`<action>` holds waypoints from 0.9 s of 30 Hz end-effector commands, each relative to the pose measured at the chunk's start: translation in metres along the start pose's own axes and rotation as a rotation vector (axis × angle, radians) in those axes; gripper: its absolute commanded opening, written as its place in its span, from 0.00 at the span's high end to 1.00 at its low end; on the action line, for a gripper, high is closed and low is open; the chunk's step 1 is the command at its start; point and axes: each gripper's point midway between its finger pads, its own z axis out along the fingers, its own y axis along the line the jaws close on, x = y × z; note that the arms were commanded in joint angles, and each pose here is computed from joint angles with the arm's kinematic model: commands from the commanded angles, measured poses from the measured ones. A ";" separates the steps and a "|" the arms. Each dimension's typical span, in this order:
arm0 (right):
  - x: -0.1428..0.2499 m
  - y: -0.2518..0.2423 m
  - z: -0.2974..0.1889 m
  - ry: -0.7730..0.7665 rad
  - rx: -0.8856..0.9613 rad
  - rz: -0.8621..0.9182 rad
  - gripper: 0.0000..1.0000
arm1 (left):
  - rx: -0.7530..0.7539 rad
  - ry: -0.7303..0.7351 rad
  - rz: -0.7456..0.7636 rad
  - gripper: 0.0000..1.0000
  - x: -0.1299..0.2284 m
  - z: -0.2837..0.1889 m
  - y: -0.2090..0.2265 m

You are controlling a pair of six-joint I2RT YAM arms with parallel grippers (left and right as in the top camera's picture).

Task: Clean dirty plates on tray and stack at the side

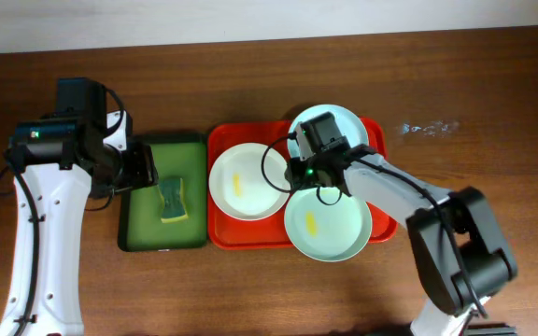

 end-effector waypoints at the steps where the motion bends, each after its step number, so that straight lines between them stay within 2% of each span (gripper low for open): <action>1: 0.004 0.000 0.004 0.005 0.006 0.011 0.72 | -0.010 -0.003 -0.002 0.39 -0.001 0.000 0.001; 5: 0.003 0.002 0.004 0.002 0.005 0.007 0.80 | -0.009 -0.007 -0.002 0.39 -0.002 0.000 0.000; 11: 0.003 0.002 0.007 -0.014 0.060 -0.021 0.80 | -0.009 -0.007 -0.002 0.40 -0.002 0.000 0.001; 14: 0.003 0.001 0.008 -0.014 0.061 -0.019 0.92 | -0.009 -0.009 -0.001 0.41 -0.002 0.000 0.000; 16: 0.005 0.000 0.009 -0.008 0.063 -0.018 0.96 | -0.009 -0.011 -0.002 0.41 -0.003 0.000 0.000; 24: 0.006 0.002 0.000 0.040 0.079 -0.007 0.96 | -0.009 -0.010 -0.002 0.41 -0.002 0.000 0.000; 25: 0.007 0.002 0.000 0.042 0.080 -0.007 0.76 | -0.009 -0.010 -0.001 0.41 -0.002 0.000 0.000; 27: 0.007 0.001 0.000 0.042 0.080 -0.007 0.65 | -0.009 -0.010 -0.001 0.41 -0.002 0.001 0.000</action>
